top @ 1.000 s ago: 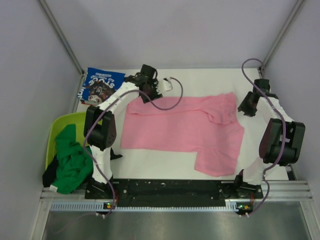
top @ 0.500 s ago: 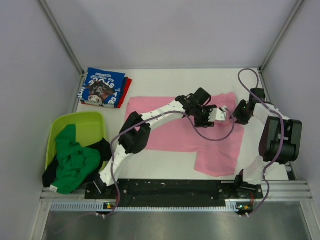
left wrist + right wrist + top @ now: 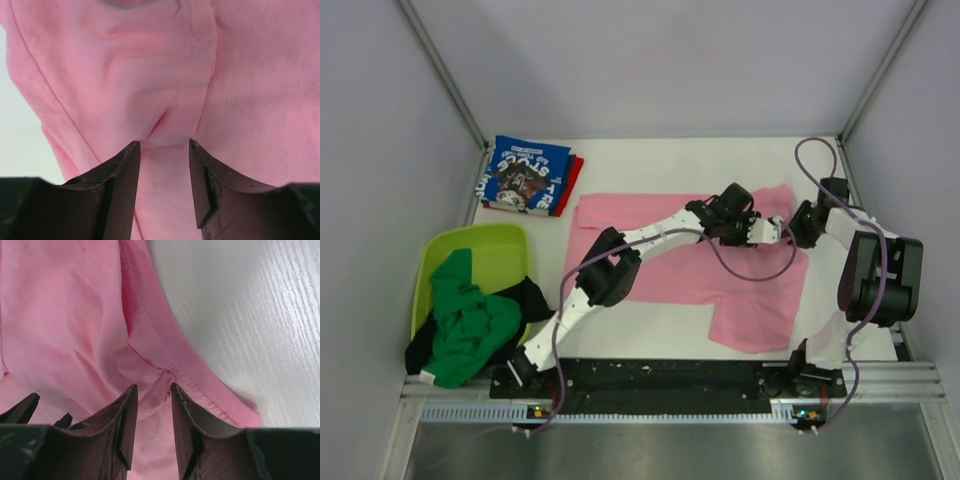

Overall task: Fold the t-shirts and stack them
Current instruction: Fold the flattened tshirt in 1/3 of the way

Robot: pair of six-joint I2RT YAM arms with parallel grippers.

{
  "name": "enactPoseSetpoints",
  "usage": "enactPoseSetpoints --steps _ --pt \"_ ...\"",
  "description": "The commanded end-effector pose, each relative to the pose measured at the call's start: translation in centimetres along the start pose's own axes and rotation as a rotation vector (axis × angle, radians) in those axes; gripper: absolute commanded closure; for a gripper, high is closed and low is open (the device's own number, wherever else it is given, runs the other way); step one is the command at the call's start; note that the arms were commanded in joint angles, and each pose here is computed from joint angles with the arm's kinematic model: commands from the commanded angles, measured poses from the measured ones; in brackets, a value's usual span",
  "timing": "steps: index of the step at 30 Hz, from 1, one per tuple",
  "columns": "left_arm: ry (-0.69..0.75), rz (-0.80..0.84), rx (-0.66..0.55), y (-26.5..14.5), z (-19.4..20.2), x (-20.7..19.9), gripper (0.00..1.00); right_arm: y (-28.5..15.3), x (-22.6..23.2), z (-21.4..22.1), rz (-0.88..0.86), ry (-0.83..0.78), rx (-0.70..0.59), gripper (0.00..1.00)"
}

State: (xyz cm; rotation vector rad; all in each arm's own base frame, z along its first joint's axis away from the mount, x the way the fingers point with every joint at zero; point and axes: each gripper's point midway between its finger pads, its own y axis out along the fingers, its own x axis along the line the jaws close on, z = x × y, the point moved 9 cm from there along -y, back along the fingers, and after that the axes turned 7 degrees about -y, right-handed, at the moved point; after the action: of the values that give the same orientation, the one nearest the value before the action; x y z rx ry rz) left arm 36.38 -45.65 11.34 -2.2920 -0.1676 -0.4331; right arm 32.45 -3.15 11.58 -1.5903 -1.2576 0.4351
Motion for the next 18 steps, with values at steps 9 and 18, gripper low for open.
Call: enactPoseSetpoints --steps 9,18 --pt "0.159 0.028 0.029 1.3 -1.2 -1.8 0.55 0.5 -0.4 -0.2 0.013 0.006 -0.028 0.83" --pt "0.179 -0.084 0.055 1.7 -1.3 -0.5 1.0 0.5 -1.1 0.0 0.079 -0.001 -0.035 1.0"
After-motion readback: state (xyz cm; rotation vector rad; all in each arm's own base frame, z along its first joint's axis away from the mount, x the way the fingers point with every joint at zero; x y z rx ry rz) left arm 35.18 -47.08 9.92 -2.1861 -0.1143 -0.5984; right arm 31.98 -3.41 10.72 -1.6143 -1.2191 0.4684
